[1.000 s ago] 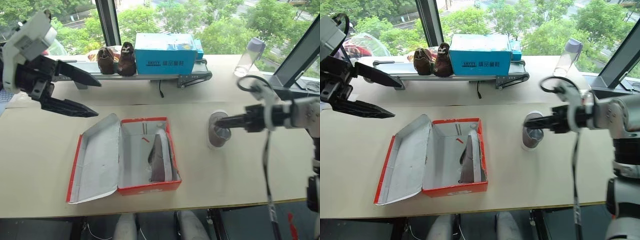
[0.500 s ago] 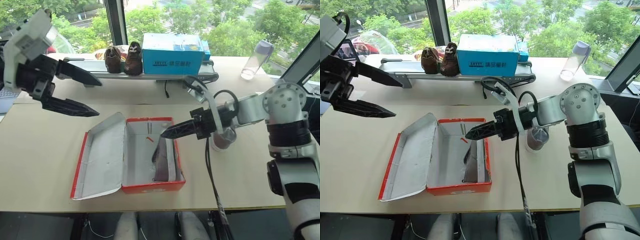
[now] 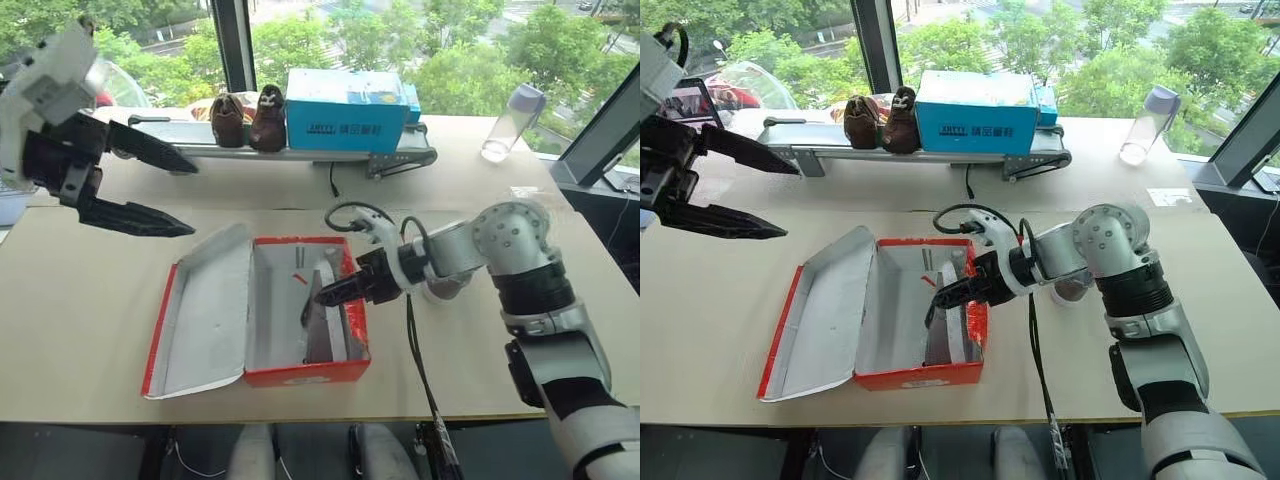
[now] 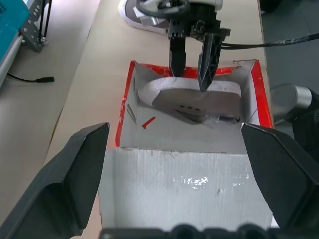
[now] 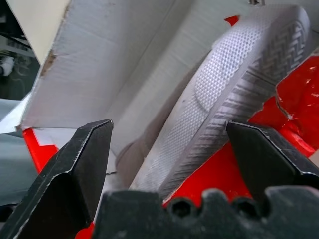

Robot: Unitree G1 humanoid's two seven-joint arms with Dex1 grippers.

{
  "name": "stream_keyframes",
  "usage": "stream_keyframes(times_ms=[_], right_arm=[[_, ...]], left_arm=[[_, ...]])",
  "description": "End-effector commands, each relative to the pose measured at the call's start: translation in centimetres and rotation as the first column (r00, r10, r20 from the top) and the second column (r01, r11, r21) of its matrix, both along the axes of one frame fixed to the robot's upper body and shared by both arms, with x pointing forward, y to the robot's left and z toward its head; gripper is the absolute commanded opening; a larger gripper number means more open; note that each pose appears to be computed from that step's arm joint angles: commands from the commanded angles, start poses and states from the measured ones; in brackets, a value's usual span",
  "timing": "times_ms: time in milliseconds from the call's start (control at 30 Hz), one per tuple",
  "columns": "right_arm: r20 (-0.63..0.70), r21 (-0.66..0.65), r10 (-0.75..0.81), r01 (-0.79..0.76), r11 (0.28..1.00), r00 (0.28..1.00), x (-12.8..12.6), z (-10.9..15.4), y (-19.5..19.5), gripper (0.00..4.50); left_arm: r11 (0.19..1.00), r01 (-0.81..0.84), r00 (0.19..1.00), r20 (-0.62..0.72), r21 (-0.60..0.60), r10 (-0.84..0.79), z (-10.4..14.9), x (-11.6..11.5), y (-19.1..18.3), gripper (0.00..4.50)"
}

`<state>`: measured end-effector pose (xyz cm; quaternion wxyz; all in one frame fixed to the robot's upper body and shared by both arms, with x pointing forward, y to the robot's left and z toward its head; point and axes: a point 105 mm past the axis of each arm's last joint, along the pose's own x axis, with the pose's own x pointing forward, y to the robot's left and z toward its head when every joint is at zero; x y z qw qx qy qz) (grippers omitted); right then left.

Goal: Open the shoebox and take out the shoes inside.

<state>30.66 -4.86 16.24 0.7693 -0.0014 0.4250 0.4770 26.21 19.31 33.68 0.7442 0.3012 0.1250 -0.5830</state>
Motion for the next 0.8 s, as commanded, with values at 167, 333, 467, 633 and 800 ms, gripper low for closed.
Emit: stream_keyframes(times_ms=[167, 333, 467, 633, 800], right_arm=[[0.09, -0.094, -0.077, 0.086, 0.992, 0.993, 2.6, -1.8, -0.1, 4.14], [0.098, -0.067, -0.084, 0.091, 0.994, 0.992, 3.0, -1.3, 0.1, 2.77], [0.107, -0.034, -0.096, 0.1, 0.994, 0.99, 3.2, -0.3, 0.4, 1.41], [0.093, 0.109, -0.079, 0.068, 0.992, 0.993, 2.8, 3.6, 1.6, 0.85], [0.041, 0.39, -0.015, -0.002, 0.921, 0.999, 2.2, 9.7, 2.4, 0.85]], left_arm=[[1.0, -0.025, 0.999, 0.03, -0.012, 0.025, 0.6, -0.4, 0.2, 4.5], [1.0, -0.028, 0.999, 0.035, -0.011, 0.029, 0.8, -0.5, 0.2, 4.5], [1.0, -0.028, 0.999, 0.037, -0.008, 0.028, 0.8, -0.3, 0.2, 4.5], [1.0, -0.016, 0.999, 0.038, -0.003, 0.016, 0.8, 0.1, -0.1, 4.5], [1.0, 0.007, 0.999, 0.043, 0.003, -0.007, 0.7, 0.6, -0.5, 4.5]])
